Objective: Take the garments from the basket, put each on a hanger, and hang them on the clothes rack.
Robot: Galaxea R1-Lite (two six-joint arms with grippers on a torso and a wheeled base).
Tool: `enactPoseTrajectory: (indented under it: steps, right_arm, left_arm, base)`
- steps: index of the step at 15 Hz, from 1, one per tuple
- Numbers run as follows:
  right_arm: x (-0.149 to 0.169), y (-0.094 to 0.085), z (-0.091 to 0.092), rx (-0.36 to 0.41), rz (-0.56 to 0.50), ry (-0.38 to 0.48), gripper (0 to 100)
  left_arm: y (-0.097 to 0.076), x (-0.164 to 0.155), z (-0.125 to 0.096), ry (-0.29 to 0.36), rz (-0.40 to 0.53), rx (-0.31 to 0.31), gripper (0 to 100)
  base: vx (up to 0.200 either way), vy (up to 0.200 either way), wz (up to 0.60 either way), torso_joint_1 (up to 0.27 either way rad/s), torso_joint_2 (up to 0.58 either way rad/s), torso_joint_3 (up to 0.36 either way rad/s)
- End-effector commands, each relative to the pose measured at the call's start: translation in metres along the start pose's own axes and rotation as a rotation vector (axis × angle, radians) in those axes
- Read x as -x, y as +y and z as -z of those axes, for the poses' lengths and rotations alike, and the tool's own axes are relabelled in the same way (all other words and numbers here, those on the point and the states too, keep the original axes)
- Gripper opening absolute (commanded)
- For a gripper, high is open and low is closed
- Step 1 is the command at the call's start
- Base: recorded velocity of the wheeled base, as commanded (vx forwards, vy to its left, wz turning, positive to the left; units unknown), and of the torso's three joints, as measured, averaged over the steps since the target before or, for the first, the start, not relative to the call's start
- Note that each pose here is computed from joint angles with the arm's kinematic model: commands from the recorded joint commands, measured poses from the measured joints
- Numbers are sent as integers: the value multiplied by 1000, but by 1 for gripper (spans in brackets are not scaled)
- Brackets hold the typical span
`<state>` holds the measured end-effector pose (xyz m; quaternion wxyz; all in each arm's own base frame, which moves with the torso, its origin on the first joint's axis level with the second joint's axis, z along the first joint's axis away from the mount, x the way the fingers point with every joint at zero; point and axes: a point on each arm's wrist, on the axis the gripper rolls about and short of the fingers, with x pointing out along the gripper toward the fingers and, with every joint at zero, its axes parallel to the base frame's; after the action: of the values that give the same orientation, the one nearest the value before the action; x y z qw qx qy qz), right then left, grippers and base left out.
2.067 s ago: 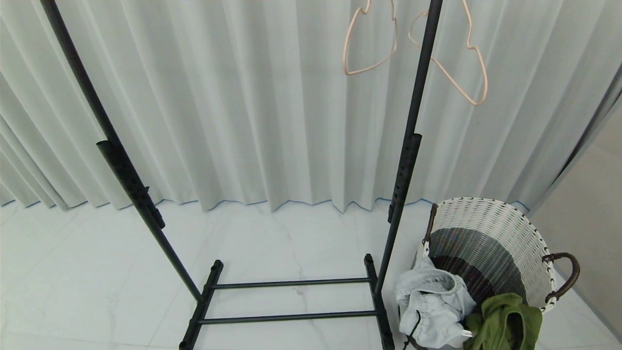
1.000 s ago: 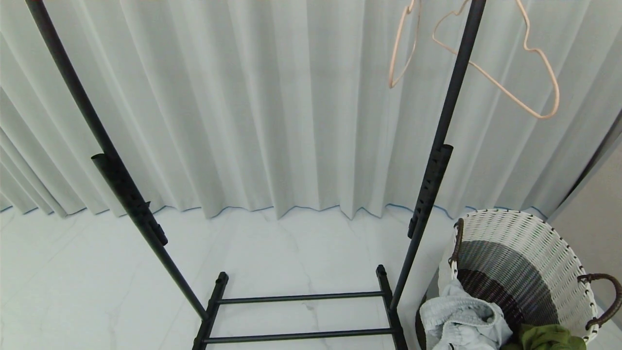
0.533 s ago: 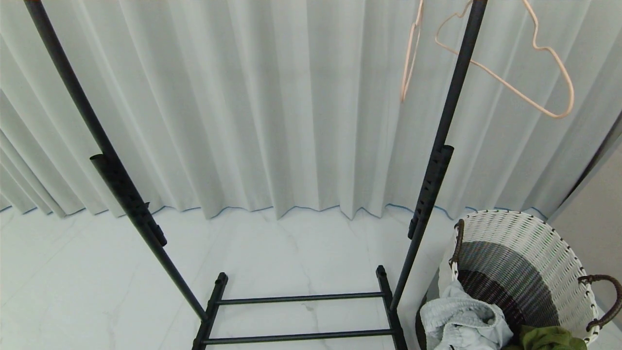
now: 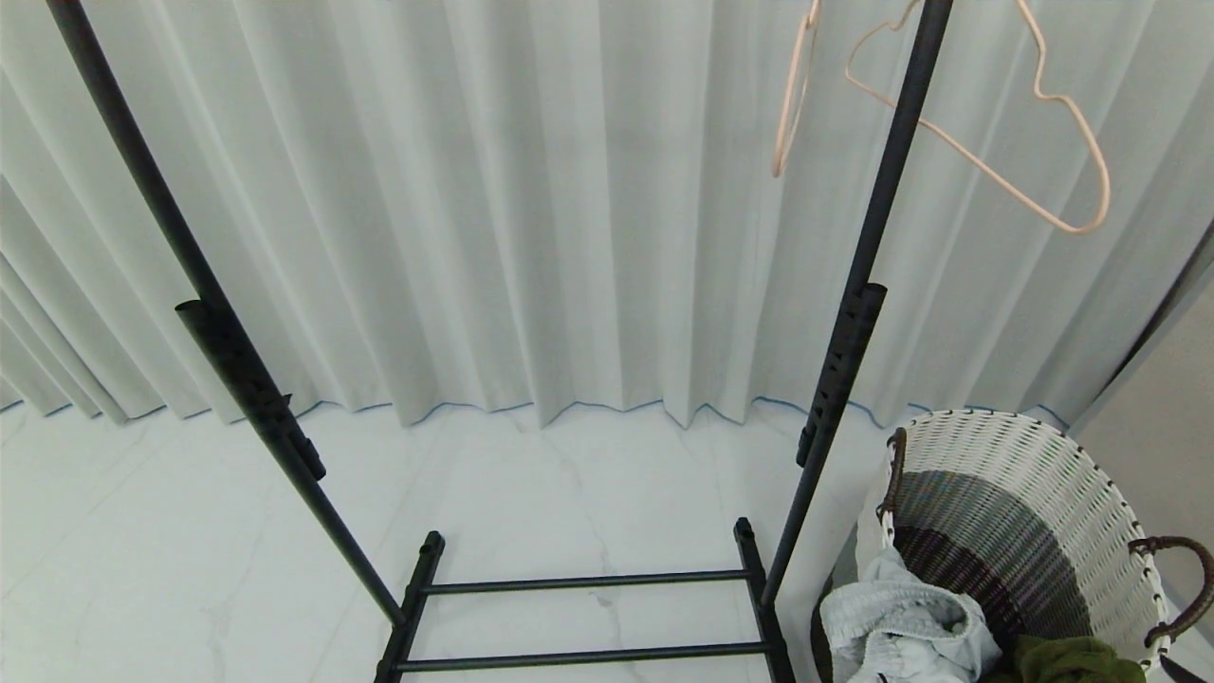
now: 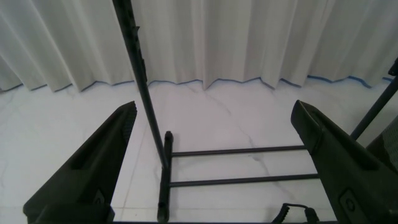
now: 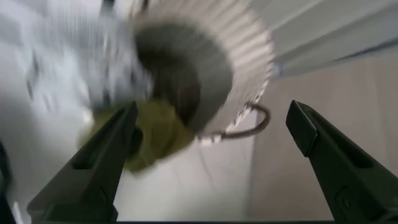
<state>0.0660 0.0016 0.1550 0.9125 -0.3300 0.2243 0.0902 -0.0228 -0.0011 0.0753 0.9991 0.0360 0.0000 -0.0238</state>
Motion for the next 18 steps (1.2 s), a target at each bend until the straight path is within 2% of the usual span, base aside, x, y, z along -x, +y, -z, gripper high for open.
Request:
enactPoseTrajectory:
  steps: [1,4,8,11,15,16,18]
  right_arm:
    - [-63,-4,6,190,-226,292,100]
    - [-88,-3,18,299,-337,391,100]
    - [-107,-4,21,301,-353,403,100]
    - [-130,-3,27,293,-326,395,100]
    - [-136,0,31,270,-319,394,100]
    - [-136,0,31,250,-316,396,0]
    - [-135,-1,30,224,-301,394,0]
  left_arm:
    - [0,0,0,0,0,-2,100]
    - [0,0,0,0,0,-20,100]
    - [0,0,0,0,0,-23,100]
    - [0,0,0,0,0,-23,100]
    - [0,0,0,0,0,-25,100]
    - [0,0,0,0,0,-25,100]
    - [0,0,0,0,0,-25,100]
  base:
    - [0,0,0,0,0,0]
    - [0,0,0,0,0,0]
    - [0,0,0,0,0,0]
    - [0,0,0,0,0,0]
    - [0,0,0,0,0,0]
    - [0,0,0,0,0,0]
    - [0,0,0,0,0,0]
